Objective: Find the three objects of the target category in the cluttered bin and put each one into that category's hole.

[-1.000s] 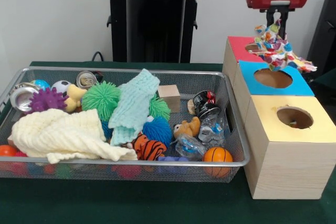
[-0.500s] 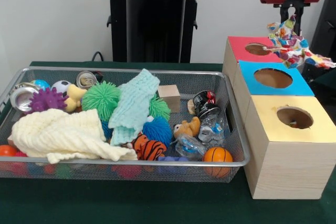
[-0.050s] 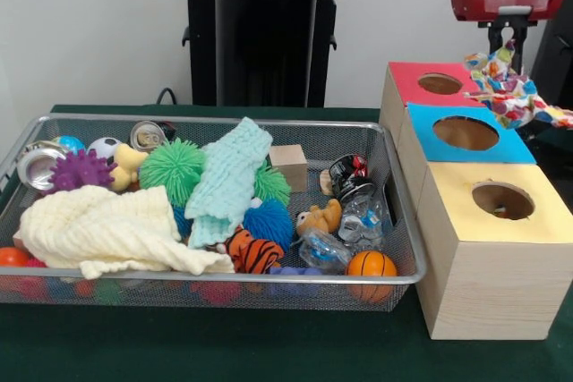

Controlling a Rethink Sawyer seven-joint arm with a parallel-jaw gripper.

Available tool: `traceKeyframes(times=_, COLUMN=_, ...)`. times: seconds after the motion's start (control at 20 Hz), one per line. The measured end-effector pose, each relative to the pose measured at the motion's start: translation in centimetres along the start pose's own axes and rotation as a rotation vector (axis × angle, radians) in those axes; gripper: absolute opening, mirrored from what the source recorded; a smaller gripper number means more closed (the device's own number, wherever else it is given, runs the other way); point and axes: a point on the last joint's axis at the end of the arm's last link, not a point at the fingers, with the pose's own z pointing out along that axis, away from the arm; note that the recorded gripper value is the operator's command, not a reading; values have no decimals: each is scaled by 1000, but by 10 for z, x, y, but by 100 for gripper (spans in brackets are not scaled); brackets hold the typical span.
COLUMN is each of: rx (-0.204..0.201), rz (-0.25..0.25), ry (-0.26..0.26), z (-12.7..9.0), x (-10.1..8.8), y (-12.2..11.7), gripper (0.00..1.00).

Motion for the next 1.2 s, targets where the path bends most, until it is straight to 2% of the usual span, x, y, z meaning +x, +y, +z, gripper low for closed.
traceKeyframes(times=0.45, rx=1, rz=-15, ry=-97, z=20, x=1, y=8, gripper=0)
traceKeyframes(times=0.75, rx=14, rz=-19, ry=-101, z=26, x=8, y=7, gripper=0)
traceKeyframes(times=1.2, rx=39, rz=-21, ry=-105, z=22, x=9, y=0, gripper=0)
